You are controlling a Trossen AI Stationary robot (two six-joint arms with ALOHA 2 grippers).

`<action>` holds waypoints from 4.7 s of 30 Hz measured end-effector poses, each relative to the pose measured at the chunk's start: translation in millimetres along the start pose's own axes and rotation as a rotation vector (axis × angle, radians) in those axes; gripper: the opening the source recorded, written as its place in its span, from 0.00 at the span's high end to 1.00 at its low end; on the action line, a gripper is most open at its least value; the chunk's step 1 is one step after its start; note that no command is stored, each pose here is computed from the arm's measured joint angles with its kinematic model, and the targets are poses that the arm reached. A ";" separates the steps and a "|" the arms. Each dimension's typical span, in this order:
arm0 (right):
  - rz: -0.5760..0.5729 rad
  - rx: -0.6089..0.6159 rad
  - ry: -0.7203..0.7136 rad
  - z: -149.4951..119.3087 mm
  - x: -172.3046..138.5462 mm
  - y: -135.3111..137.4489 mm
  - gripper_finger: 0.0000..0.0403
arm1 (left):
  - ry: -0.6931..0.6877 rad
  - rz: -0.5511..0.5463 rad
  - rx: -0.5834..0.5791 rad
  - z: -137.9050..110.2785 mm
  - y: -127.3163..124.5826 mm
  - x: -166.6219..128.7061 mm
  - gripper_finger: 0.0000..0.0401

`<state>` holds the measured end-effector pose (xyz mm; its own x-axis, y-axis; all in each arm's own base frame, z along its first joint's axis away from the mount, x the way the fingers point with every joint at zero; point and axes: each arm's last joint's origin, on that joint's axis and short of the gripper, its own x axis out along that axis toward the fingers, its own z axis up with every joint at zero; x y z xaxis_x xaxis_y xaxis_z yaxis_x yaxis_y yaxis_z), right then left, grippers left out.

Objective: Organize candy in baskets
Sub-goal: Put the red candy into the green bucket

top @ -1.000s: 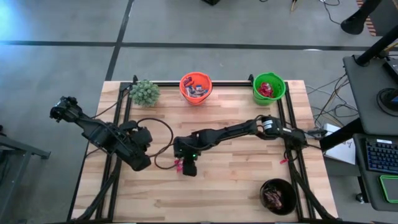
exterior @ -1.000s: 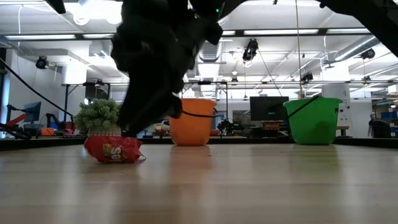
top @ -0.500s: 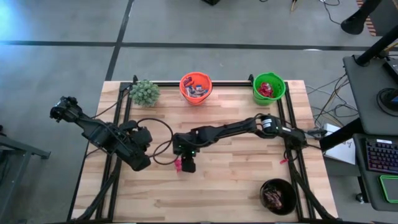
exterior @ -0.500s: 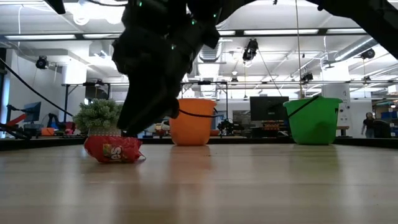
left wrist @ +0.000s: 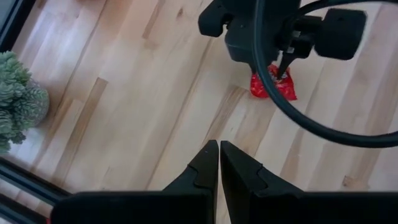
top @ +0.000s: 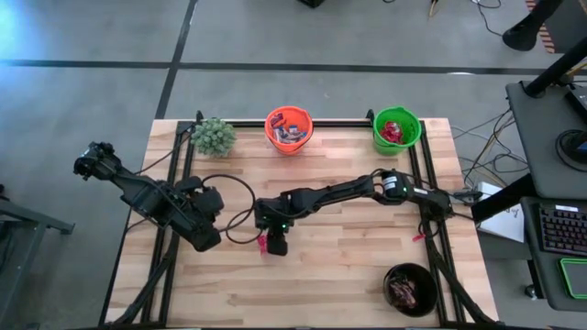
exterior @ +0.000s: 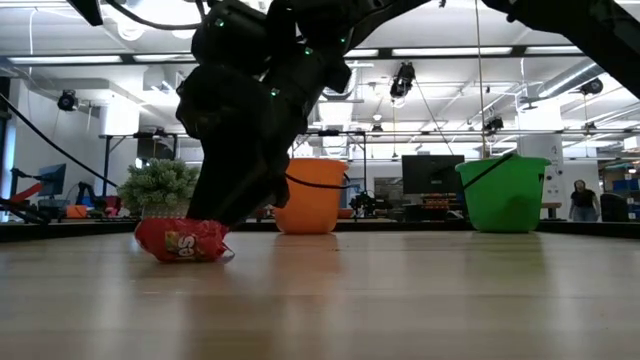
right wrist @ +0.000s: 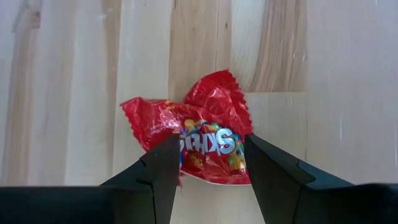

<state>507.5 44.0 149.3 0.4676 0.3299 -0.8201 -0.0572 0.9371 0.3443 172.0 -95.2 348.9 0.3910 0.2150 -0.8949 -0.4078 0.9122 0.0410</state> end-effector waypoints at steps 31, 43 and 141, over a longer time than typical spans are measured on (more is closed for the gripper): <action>0.057 0.177 -0.042 -18.4 19.0 -21.8 0.97 | 0.005 0.019 0.031 -1.0 1.6 0.0 1.00; 0.030 0.166 0.031 -2.3 -7.2 -9.2 0.98 | 0.004 0.018 0.008 -0.9 1.6 0.0 1.00; -0.614 0.712 0.149 -99.5 -364.9 -174.1 0.98 | -0.049 -0.062 0.045 -7.7 25.3 -21.5 1.00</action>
<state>259.0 -228.1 343.1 0.1170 -0.1399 -0.9832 0.7351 0.6779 -0.0089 146.9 -79.4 365.7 0.4547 0.1736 -0.8736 -0.3441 0.9389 0.0074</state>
